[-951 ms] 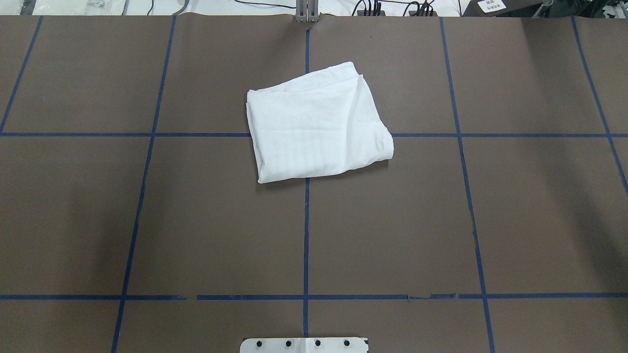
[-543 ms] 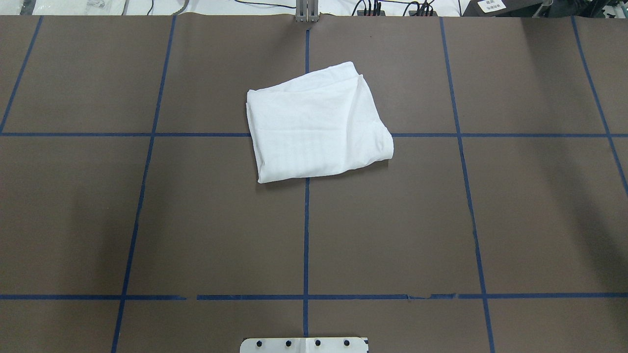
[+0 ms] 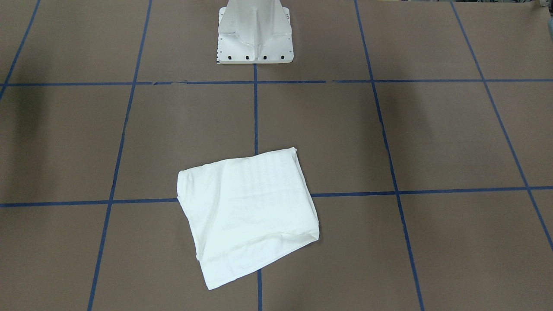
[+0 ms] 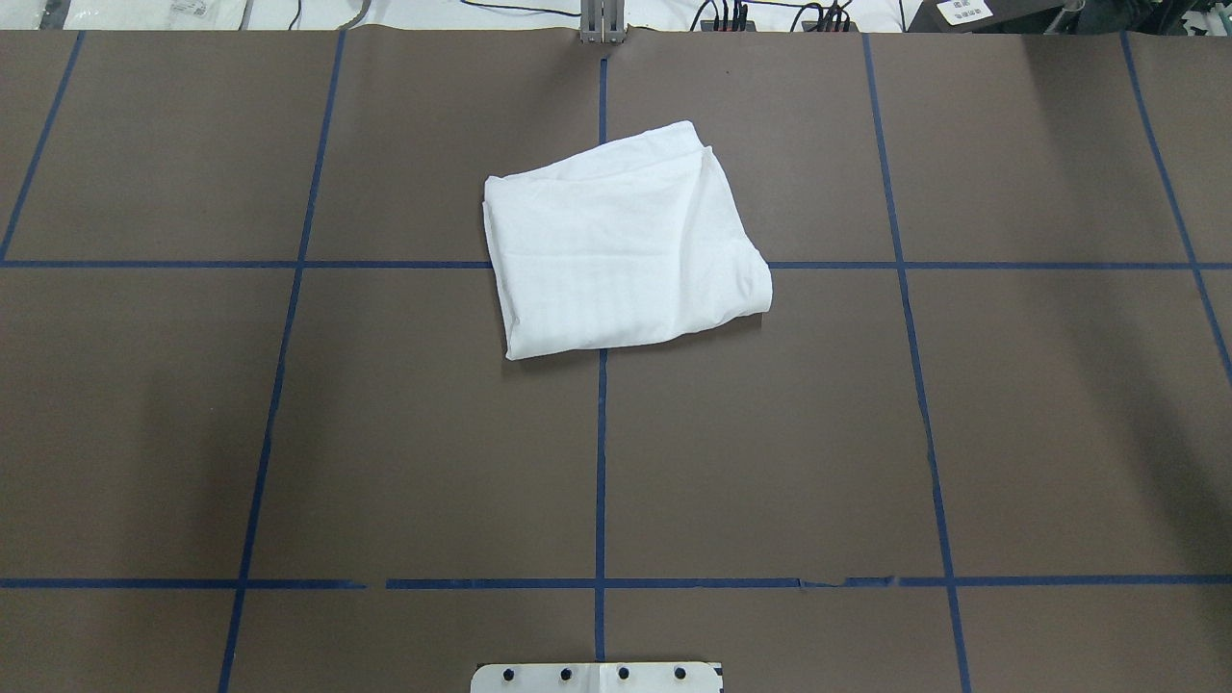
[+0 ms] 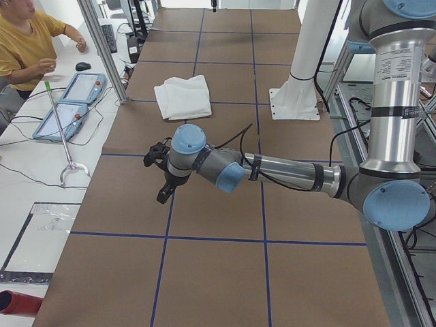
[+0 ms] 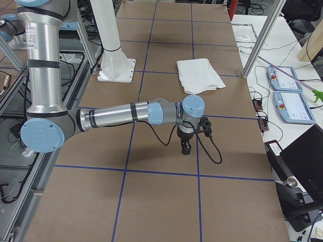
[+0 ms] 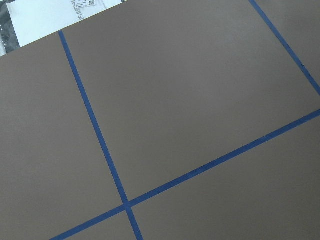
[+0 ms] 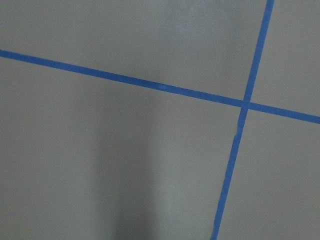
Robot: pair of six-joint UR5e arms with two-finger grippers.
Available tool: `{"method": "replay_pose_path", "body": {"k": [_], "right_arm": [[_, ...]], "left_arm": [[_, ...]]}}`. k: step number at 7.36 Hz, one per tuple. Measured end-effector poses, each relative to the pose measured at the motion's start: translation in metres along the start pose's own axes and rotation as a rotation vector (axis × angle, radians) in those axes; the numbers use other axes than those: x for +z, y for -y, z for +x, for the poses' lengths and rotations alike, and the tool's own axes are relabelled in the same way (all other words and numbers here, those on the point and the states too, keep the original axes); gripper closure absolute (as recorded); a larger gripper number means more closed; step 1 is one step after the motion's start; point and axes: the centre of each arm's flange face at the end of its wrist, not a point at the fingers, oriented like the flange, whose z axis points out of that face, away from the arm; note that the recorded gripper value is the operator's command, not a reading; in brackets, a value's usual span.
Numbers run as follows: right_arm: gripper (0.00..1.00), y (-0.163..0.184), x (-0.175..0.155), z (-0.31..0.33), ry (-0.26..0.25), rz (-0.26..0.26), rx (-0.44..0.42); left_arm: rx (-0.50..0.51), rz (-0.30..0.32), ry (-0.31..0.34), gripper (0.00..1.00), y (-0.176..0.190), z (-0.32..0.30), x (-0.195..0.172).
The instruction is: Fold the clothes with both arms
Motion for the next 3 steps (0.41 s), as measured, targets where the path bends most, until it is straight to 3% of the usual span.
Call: {"method": "replay_pose_path", "body": {"k": [3], "right_arm": [[0.00, 0.0002, 0.0008, 0.0004, 0.003, -0.001, 0.002]], "left_arm": [[0.000, 0.006, 0.006, 0.00, 0.0009, -0.0002, -0.0036]]}}
